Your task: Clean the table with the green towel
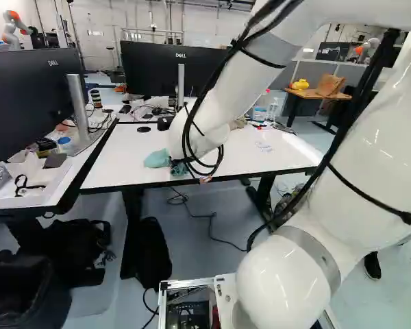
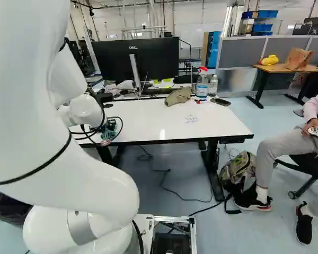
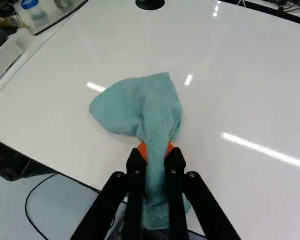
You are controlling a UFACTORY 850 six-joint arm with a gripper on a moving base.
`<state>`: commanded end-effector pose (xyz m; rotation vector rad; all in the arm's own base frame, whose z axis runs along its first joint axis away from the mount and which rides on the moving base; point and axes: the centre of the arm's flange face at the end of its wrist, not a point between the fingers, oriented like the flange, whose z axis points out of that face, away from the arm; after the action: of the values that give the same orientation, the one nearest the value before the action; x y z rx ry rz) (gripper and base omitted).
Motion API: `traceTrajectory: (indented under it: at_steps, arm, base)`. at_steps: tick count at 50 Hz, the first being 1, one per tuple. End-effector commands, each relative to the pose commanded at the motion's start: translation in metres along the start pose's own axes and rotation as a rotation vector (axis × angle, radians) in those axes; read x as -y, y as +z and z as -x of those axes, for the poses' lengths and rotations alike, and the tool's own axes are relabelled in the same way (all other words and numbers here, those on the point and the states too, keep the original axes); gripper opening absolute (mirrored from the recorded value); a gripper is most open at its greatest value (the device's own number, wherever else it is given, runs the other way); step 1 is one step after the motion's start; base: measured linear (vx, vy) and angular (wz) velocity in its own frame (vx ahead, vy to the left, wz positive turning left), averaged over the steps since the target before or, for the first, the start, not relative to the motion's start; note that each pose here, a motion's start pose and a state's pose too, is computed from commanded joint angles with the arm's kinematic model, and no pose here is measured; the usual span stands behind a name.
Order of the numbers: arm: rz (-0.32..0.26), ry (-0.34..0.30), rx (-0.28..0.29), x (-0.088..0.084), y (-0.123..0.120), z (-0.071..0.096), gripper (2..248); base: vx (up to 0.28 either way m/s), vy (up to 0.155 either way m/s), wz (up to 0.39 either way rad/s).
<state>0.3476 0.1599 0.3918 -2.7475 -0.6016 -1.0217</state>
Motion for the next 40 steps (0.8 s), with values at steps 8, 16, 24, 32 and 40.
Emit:
traceTrajectory:
  at_steps: [8,16,24,32,40]
  arm:
    - [0.009,0.01,0.0,-0.005,0.009,-0.012,50]
    - [0.017,0.02,-0.001,-0.011,0.019,-0.023,50]
    - [0.024,0.027,-0.003,-0.015,0.029,-0.035,50]
    - [0.026,0.03,-0.006,-0.018,0.04,-0.048,50]
    - [0.023,0.026,-0.011,-0.016,0.051,-0.06,50]
  base:
    - [0.0,0.0,0.0]
    - [0.0,0.0,0.0]
    - [0.0,0.0,0.0]
    - [0.0,0.0,0.0]
    - [0.0,0.0,0.0]
